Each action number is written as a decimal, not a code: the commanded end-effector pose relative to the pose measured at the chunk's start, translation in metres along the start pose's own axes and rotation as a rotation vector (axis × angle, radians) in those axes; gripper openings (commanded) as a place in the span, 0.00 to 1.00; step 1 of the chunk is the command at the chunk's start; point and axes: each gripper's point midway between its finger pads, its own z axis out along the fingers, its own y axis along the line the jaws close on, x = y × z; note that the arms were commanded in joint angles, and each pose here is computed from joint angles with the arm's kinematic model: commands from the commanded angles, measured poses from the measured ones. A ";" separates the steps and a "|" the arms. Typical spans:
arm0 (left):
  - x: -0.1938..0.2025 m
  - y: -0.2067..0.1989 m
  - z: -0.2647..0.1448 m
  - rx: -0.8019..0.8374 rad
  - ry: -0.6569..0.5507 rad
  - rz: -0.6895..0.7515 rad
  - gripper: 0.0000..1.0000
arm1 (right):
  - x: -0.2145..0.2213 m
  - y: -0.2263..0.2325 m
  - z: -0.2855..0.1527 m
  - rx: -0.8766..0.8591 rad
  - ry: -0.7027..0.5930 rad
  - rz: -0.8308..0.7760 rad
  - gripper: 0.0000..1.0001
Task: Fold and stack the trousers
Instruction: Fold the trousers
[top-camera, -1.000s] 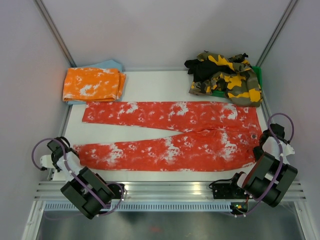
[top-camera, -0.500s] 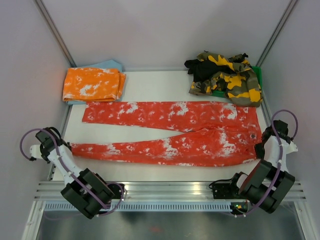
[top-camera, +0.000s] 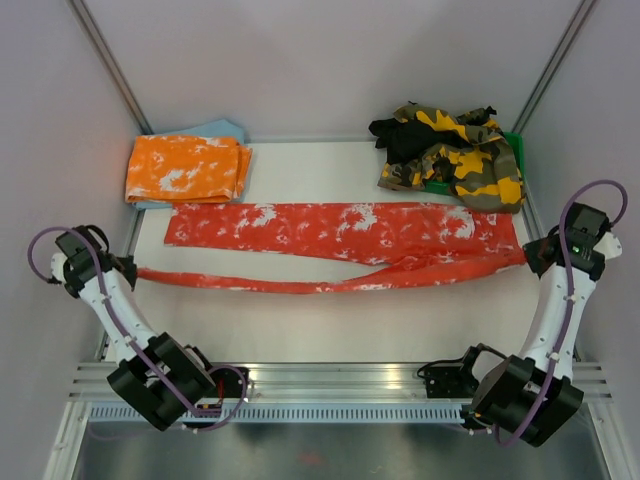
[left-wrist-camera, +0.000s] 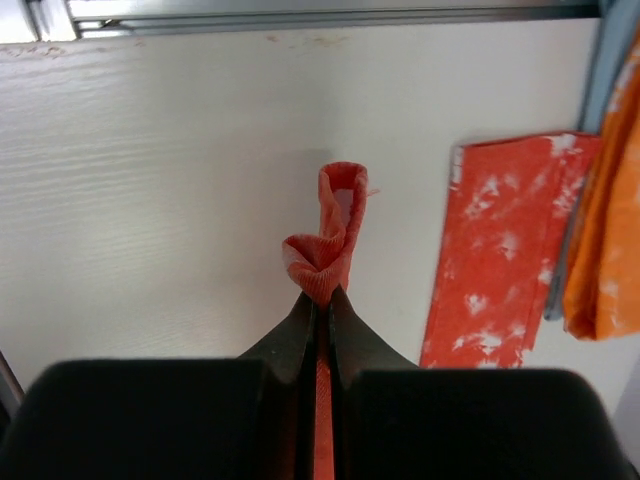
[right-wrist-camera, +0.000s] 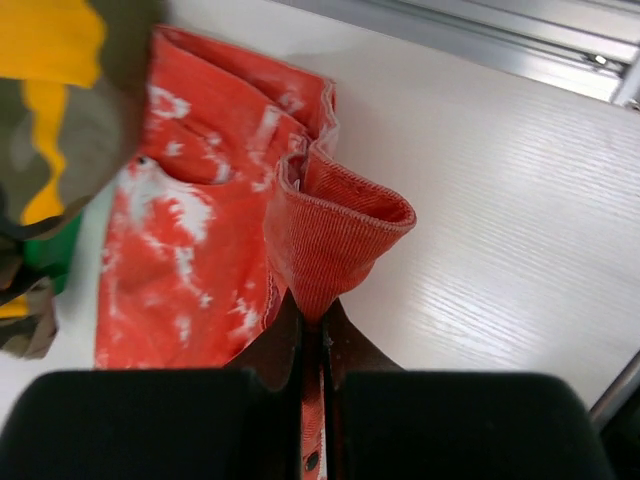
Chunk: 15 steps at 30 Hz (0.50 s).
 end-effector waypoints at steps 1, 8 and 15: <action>-0.027 -0.038 -0.034 0.120 -0.111 0.091 0.02 | -0.034 0.036 -0.026 -0.101 -0.097 -0.029 0.00; -0.045 -0.068 -0.064 0.226 -0.162 0.113 0.02 | -0.044 0.077 -0.039 -0.216 -0.079 -0.071 0.00; -0.059 -0.067 -0.047 0.145 -0.185 0.043 0.02 | -0.043 0.067 -0.001 -0.117 -0.074 0.012 0.00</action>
